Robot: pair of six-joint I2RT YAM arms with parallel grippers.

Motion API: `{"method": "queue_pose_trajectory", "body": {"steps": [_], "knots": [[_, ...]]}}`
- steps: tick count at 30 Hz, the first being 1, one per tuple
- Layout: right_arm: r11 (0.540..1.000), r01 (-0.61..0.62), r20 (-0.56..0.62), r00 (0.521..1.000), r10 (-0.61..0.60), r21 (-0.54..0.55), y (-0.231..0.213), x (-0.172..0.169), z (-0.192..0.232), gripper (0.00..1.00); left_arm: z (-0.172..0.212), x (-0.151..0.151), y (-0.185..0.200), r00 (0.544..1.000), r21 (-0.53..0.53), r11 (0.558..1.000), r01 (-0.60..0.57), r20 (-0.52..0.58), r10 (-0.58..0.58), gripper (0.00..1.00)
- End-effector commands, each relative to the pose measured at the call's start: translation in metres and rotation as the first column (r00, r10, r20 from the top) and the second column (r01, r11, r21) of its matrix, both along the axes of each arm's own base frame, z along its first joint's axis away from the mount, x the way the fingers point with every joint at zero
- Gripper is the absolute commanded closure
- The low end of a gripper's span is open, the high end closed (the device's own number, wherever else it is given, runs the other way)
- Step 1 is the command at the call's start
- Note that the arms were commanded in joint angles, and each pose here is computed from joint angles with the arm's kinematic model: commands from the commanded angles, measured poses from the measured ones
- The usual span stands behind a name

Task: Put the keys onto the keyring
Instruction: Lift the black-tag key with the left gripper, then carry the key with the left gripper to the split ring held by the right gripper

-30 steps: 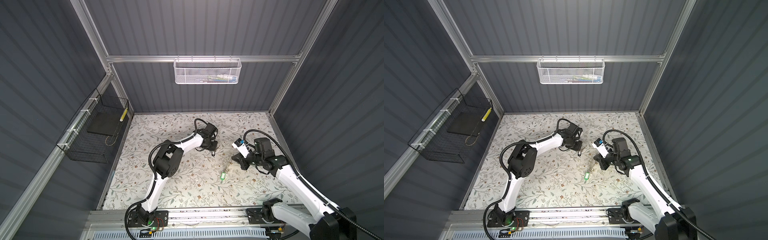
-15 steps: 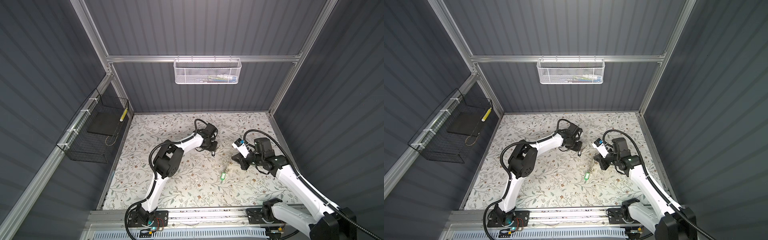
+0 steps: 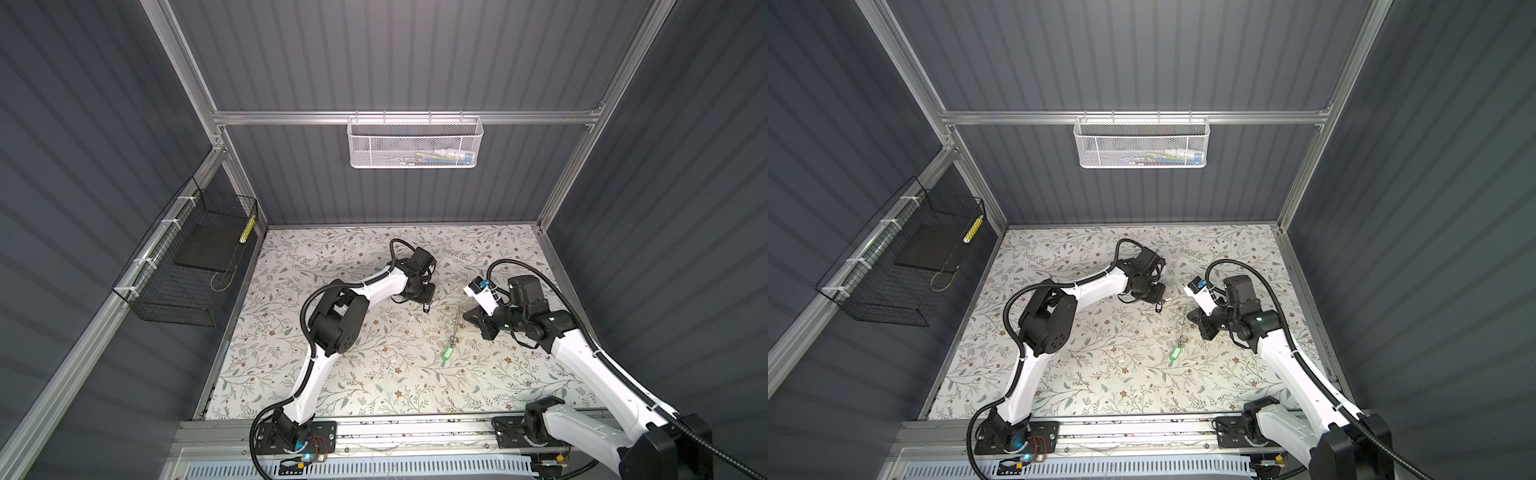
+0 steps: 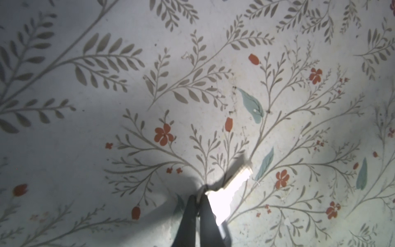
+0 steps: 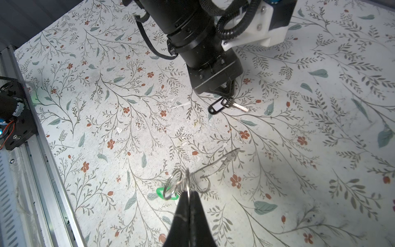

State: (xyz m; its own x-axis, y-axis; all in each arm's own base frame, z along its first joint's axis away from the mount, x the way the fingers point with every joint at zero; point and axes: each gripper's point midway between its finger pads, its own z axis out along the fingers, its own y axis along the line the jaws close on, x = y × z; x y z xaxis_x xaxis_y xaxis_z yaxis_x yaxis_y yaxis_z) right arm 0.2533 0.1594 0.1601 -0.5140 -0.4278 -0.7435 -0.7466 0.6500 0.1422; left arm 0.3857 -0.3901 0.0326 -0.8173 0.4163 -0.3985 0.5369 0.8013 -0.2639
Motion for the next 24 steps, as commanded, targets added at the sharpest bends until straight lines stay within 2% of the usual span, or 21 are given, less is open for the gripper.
{"method": "queue_pose_trajectory", "body": {"steps": [1, 9, 14, 17, 24], "knots": [[1.000, -0.013, 0.017, 1.000, 0.012, 0.015, 0.002, 0.002, 0.010, 1.00, -0.007, -0.002, 0.002, 1.000, 0.014, 1.000, 0.000, -0.026, 0.000, 0.99], [1.000, -0.013, 0.045, 0.999, 0.011, 0.024, 0.003, 0.003, 0.020, 1.00, 0.022, 0.000, -0.003, 0.998, -0.033, 0.999, 0.042, 0.045, -0.041, 1.00], [0.999, -0.022, 0.086, 0.996, 0.019, 0.033, 0.003, 0.001, 0.032, 1.00, 0.065, -0.005, -0.008, 0.976, -0.094, 0.982, 0.164, 0.158, -0.148, 1.00], [0.999, -0.026, 0.110, 0.994, 0.023, 0.034, 0.002, 0.000, 0.039, 1.00, 0.098, -0.014, -0.007, 0.934, -0.118, 0.956, 0.269, 0.274, -0.229, 1.00], [1.000, -0.021, 0.148, 0.989, 0.017, 0.023, -0.001, -0.004, 0.055, 1.00, 0.165, -0.048, 0.003, 0.779, -0.109, 0.861, 0.496, 0.495, -0.386, 1.00]]}}
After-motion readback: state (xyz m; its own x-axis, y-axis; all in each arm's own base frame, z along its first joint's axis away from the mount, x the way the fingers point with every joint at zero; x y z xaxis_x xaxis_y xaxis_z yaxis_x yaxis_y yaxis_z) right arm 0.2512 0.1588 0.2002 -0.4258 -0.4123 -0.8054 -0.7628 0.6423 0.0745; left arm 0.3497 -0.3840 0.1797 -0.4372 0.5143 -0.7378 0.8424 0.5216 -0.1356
